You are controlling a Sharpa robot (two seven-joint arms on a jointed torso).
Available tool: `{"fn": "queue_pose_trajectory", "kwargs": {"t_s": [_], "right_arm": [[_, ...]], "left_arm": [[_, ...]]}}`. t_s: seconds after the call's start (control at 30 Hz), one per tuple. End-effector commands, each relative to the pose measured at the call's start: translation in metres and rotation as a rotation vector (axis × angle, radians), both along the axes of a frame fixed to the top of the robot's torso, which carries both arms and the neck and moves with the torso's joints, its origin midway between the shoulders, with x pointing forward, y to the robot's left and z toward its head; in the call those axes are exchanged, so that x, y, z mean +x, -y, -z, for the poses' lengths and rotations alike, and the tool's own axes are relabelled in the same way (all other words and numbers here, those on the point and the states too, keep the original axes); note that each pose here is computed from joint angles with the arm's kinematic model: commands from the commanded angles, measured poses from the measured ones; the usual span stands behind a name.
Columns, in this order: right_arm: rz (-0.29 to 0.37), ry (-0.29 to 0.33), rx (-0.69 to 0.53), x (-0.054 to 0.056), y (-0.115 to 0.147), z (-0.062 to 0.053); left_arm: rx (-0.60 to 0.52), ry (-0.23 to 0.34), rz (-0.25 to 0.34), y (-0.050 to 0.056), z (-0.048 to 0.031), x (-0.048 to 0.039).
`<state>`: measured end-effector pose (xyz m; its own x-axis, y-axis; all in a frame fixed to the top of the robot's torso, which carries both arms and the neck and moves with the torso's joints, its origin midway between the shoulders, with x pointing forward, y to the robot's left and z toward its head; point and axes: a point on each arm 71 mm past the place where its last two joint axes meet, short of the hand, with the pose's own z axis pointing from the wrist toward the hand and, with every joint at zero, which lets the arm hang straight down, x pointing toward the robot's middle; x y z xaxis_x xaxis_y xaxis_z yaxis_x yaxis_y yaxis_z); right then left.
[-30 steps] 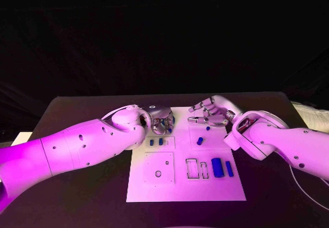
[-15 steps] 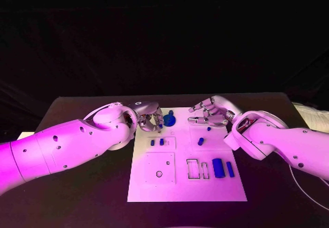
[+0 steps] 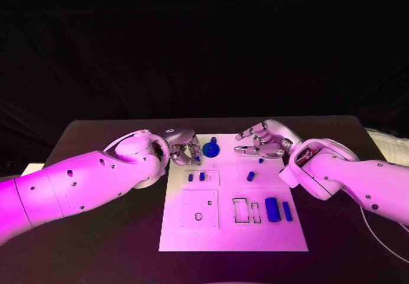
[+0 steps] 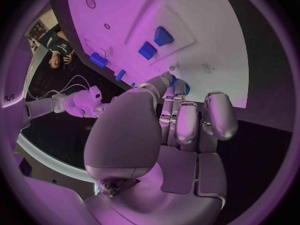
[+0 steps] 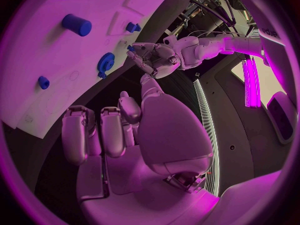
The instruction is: Assemble the parts on the task board
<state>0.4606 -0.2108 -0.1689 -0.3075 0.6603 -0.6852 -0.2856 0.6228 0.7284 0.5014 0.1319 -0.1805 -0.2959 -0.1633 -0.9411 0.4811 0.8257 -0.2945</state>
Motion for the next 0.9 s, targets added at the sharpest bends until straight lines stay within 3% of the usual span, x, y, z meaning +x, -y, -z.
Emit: {"fn": "queue_pose_trajectory", "kwargs": {"t_s": [0.03,0.4,0.9], "right_arm": [[-0.009,-0.002,-0.001,-0.001,-0.001,0.000],[-0.010,-0.001,0.000,-0.001,-0.002,0.000],[-0.010,-0.001,0.000,-0.001,-0.001,0.000]], "left_arm": [[0.007,-0.021,0.001,0.001,0.0026,-0.0004],[0.020,-0.051,0.002,0.004,0.0140,-0.0020],[0.034,-0.065,-0.004,0.005,0.0180,-0.0014]]}}
